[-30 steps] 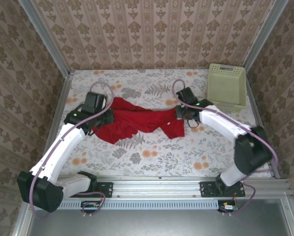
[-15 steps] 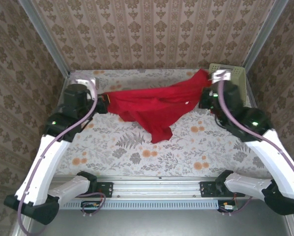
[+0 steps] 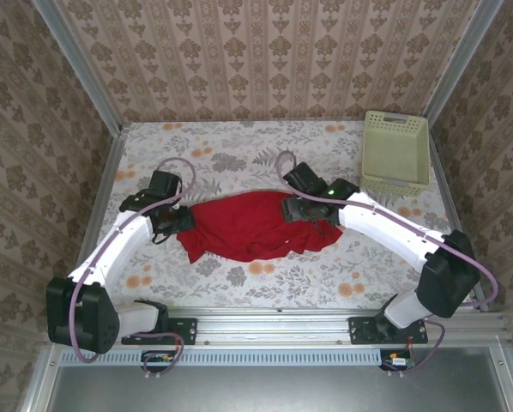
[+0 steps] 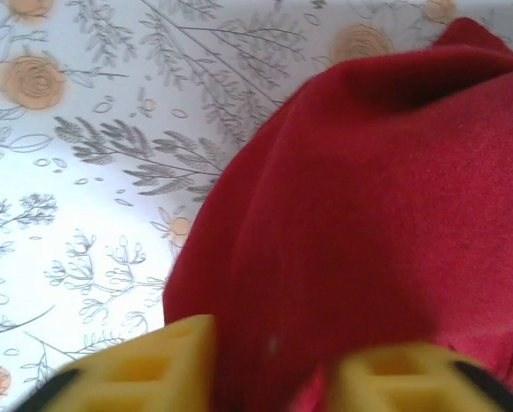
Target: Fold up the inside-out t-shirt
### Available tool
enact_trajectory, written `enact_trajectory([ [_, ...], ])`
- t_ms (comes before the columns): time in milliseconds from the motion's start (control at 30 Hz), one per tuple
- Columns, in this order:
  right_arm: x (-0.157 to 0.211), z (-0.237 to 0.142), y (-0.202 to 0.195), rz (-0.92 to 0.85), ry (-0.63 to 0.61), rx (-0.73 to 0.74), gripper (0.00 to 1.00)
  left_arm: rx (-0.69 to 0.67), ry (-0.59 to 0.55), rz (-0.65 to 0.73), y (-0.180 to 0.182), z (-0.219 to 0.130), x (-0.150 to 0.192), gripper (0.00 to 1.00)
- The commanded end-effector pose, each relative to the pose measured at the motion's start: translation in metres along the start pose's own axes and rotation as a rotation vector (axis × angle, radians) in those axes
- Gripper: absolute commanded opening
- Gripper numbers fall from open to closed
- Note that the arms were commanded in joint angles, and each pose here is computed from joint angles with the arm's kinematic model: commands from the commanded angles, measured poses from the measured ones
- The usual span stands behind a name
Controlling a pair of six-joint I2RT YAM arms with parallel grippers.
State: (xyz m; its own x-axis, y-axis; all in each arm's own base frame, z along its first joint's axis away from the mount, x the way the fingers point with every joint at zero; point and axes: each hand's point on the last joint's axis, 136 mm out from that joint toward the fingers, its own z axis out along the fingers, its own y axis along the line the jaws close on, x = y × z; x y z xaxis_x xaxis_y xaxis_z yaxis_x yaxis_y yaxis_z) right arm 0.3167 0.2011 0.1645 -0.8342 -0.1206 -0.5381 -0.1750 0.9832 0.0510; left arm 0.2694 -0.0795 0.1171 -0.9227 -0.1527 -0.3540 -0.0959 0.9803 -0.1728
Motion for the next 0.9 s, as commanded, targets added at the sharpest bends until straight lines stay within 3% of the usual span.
enact_trajectory([
  [0,-0.002,-0.010,-0.018,0.084,-0.018,-0.078,0.70,-0.075,-0.028,-0.038,0.015,-0.009,0.002,0.58],
  [133,0.017,-0.006,-0.063,0.182,0.012,-0.010,0.70,-0.150,-0.112,0.021,0.008,-0.040,0.011,0.74],
  [300,0.040,0.011,-0.094,0.303,0.045,0.036,0.70,-0.098,-0.080,0.143,-0.035,-0.034,0.046,0.77],
  [433,0.050,0.028,-0.103,0.375,0.085,0.033,0.70,-0.130,0.007,0.173,-0.046,0.001,0.064,0.77],
  [533,0.055,0.039,-0.101,0.392,0.101,0.023,0.70,-0.170,0.006,0.147,-0.037,0.015,0.059,0.78],
  [700,0.067,0.060,-0.098,0.418,0.147,0.020,0.70,-0.126,-0.003,0.066,-0.023,0.035,0.045,0.74],
  [867,0.077,0.078,-0.089,0.444,0.186,-0.016,0.70,-0.081,0.018,0.049,-0.025,0.052,0.035,0.62],
])
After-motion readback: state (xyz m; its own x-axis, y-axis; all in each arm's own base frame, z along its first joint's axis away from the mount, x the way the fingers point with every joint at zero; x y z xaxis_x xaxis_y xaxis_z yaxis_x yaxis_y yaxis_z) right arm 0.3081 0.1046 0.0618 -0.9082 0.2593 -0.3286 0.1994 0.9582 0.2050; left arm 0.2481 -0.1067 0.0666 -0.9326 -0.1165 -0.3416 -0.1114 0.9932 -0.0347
